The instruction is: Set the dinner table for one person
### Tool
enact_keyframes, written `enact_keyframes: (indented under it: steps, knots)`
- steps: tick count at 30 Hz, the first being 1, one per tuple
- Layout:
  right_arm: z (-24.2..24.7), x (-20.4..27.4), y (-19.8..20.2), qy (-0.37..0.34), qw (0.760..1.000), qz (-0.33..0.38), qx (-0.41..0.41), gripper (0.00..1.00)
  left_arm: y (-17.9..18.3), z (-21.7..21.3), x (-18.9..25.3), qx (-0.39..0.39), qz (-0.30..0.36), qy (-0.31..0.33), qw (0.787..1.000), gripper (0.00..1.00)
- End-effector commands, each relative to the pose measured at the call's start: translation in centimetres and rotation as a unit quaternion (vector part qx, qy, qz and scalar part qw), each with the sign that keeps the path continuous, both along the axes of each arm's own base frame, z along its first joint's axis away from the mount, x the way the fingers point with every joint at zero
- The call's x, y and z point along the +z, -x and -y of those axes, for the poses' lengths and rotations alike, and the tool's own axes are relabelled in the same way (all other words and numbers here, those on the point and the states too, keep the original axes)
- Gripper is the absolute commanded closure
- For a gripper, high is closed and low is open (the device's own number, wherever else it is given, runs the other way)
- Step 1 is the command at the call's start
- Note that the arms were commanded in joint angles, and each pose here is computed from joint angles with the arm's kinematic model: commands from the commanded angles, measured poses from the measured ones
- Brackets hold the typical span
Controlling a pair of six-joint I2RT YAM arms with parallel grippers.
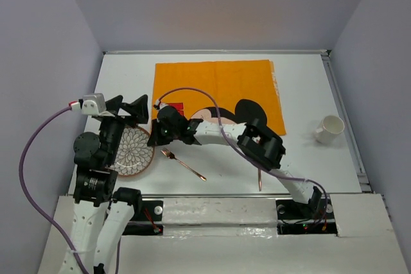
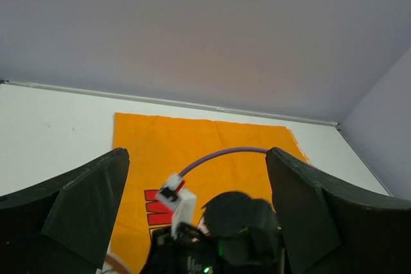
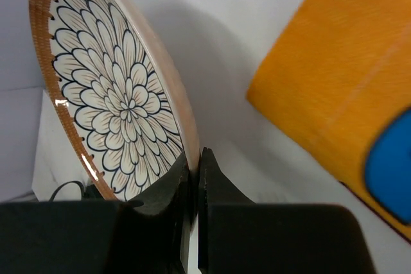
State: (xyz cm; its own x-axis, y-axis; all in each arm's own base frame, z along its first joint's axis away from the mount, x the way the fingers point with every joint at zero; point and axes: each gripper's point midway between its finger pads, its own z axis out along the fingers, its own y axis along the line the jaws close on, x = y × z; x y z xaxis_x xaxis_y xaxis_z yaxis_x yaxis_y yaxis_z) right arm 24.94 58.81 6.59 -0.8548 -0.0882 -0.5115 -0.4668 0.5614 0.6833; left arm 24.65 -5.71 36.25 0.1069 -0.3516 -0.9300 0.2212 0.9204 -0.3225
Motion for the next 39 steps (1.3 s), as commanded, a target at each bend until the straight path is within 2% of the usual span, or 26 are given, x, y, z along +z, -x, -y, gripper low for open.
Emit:
enact_keyframes:
  steps: [1, 5, 13, 17, 25, 39]
  knots:
    - [3.4, 19.5, -6.5, -0.199, 0.97, 0.12, -0.068, 1.0, 0.5, -1.7, 1.5, 0.043, 0.032, 0.0, 0.999, 0.01]
    - [9.8, 20.7, -10.0, -0.197, 0.963, 0.127, -0.131, 1.0, 0.4, -1.8, 1.1, 0.046, 0.027, -0.003, 0.999, 0.01]
    - [23.5, 18.2, -17.3, -0.18, 0.948, 0.098, -0.242, 1.0, 0.1, -1.0, 0.0, 0.028, 0.013, -0.003, 1.0, 0.01]
    - [28.0, 16.1, -19.1, -0.153, 0.944, 0.081, -0.282, 1.0, 0.0, -0.5, -0.4, 0.012, 0.008, -0.006, 1.0, 0.01]
    - [32.2, 12.0, -21.0, -0.12, 0.936, 0.047, -0.328, 1.0, -0.4, 0.0, -0.8, 0.002, 0.001, -0.008, 1.0, 0.01]
    - [33.7, 6.9, -22.3, -0.1, 0.932, -0.006, -0.349, 1.0, -0.7, 0.3, -1.1, -0.004, -0.005, -0.008, 1.0, 0.01]
